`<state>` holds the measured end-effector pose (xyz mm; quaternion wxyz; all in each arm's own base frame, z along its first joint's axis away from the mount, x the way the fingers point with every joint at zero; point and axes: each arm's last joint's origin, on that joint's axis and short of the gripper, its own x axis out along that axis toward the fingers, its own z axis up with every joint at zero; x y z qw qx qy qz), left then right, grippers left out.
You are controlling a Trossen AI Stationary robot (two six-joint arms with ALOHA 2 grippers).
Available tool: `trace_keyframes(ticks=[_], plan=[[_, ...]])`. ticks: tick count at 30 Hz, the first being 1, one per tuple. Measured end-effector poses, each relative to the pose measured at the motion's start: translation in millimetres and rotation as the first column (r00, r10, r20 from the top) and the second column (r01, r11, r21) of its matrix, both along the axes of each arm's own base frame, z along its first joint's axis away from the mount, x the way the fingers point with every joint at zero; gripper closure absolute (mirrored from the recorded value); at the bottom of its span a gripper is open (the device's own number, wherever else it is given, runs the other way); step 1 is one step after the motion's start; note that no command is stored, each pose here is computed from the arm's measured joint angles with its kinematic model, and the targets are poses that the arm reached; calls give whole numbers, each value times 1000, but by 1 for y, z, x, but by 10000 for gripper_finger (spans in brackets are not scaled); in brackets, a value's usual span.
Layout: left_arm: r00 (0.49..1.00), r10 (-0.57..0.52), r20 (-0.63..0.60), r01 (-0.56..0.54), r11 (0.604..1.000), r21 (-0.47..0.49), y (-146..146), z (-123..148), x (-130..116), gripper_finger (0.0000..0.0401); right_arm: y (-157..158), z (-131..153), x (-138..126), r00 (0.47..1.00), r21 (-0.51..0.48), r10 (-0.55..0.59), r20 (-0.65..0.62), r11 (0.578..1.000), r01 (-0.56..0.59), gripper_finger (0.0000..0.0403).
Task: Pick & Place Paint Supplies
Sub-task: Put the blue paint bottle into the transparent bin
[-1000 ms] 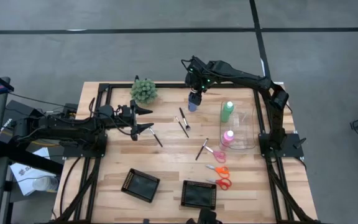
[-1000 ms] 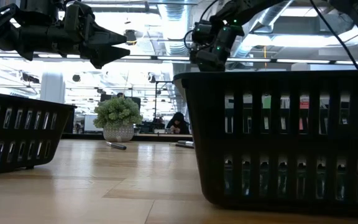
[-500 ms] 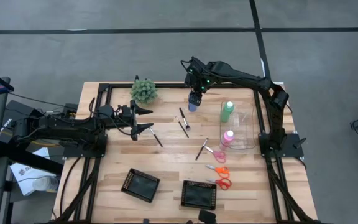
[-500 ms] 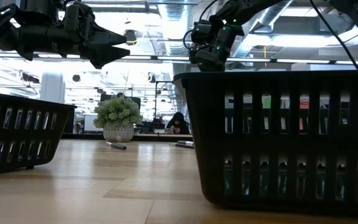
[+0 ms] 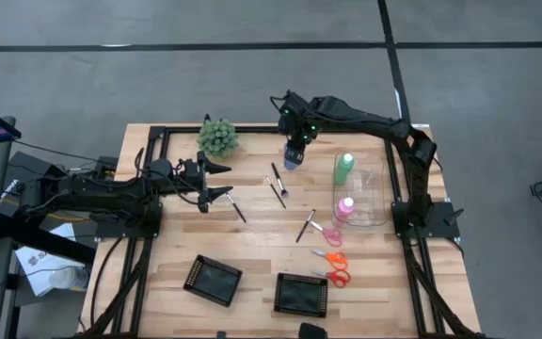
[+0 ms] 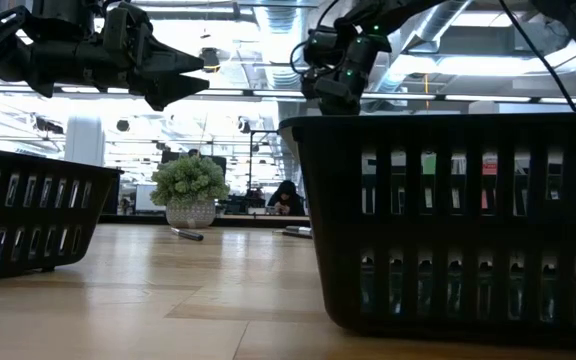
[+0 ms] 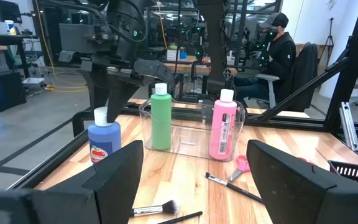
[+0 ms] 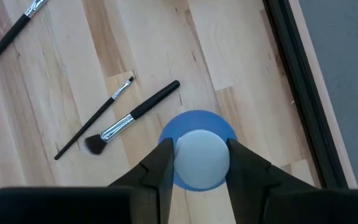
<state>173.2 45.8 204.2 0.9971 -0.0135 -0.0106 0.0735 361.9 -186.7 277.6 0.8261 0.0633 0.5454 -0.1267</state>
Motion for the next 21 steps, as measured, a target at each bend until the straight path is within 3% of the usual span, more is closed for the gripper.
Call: trace_keyframes(ticks=[14,21], plan=[[1000,0,0,0,1000,0,0,0,0,121,28,5,4,997,-12,61,-39,998,-61,300],[1000,0,0,0,1000,0,0,0,0,121,51,37,-10,996,-28,92,-7,995,-92,300]])
